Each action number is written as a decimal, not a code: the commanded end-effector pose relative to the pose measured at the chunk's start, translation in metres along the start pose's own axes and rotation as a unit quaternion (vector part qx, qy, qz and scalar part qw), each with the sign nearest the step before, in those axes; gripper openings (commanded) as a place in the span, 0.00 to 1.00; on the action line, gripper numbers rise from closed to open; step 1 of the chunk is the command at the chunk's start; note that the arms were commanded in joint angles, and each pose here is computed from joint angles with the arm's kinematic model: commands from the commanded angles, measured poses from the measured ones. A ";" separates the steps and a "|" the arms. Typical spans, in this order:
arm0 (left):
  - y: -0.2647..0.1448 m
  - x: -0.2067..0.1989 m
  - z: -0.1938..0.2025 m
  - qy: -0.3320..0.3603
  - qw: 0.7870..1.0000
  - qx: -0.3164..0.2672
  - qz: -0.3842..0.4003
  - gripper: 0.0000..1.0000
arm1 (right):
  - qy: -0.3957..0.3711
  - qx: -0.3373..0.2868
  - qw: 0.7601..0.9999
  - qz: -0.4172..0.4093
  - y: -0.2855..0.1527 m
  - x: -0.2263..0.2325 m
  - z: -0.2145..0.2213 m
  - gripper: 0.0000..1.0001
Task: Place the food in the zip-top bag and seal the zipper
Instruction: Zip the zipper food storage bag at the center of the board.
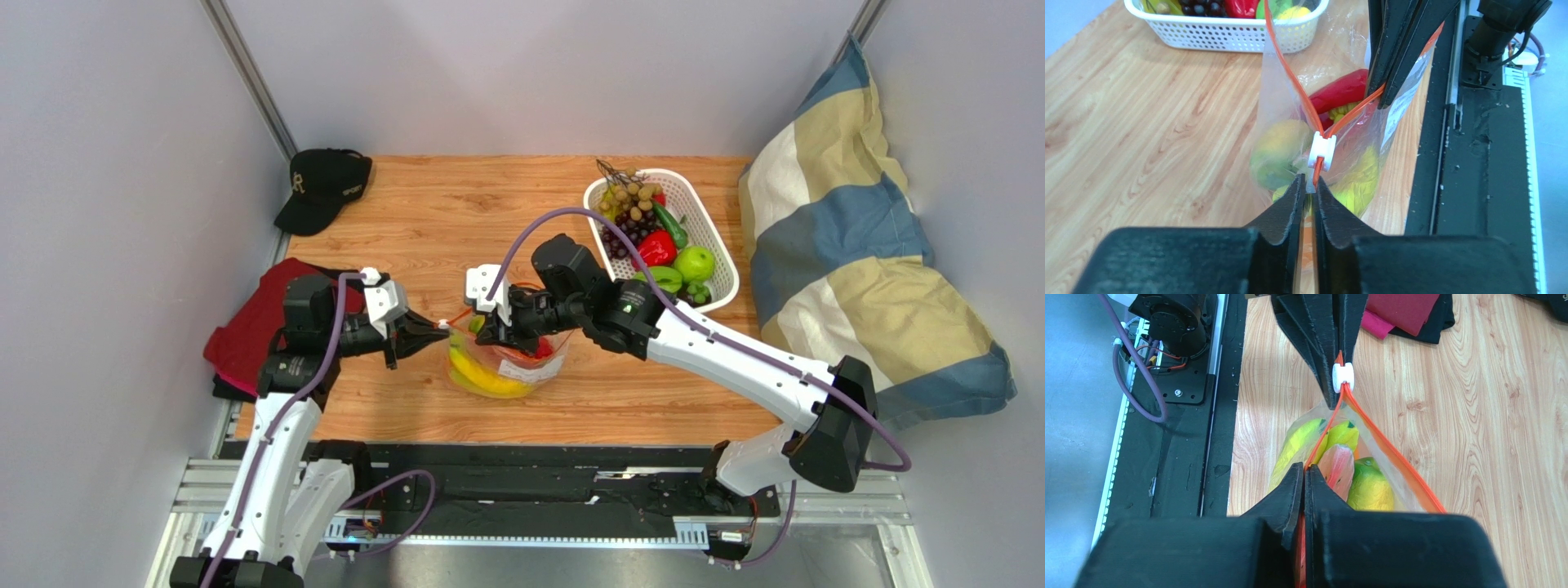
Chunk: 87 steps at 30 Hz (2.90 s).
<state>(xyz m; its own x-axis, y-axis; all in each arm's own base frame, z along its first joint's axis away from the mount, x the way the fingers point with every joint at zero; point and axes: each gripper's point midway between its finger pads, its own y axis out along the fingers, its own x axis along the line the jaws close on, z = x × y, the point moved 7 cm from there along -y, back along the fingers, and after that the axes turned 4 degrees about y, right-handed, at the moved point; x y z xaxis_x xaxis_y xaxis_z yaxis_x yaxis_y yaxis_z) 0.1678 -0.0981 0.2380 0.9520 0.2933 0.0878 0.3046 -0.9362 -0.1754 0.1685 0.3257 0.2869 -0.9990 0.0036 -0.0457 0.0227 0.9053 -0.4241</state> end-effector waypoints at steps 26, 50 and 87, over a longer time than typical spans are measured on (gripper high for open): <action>-0.001 0.007 -0.032 0.002 1.000 -0.006 0.001 0.00 | -0.036 -0.076 0.995 -0.060 0.027 -0.025 -0.067 0.54; -0.009 -0.004 -0.049 -0.018 1.000 -0.018 -0.013 0.00 | -0.044 -0.010 0.999 -0.010 0.009 -0.040 -0.024 0.00; -0.026 0.024 -0.061 -0.041 0.994 -0.030 -0.099 0.00 | 0.017 0.117 0.990 0.072 -0.088 -0.068 0.075 0.00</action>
<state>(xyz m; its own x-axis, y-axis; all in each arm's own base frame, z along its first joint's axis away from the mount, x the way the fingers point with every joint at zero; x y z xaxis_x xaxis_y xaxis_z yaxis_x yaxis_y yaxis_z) 0.1725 -0.0838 0.2774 0.8916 0.4475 -0.0685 0.4335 -0.8875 -0.1563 0.2374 0.2567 0.2711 -0.9944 0.0616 -0.0857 0.0971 0.8524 -0.5138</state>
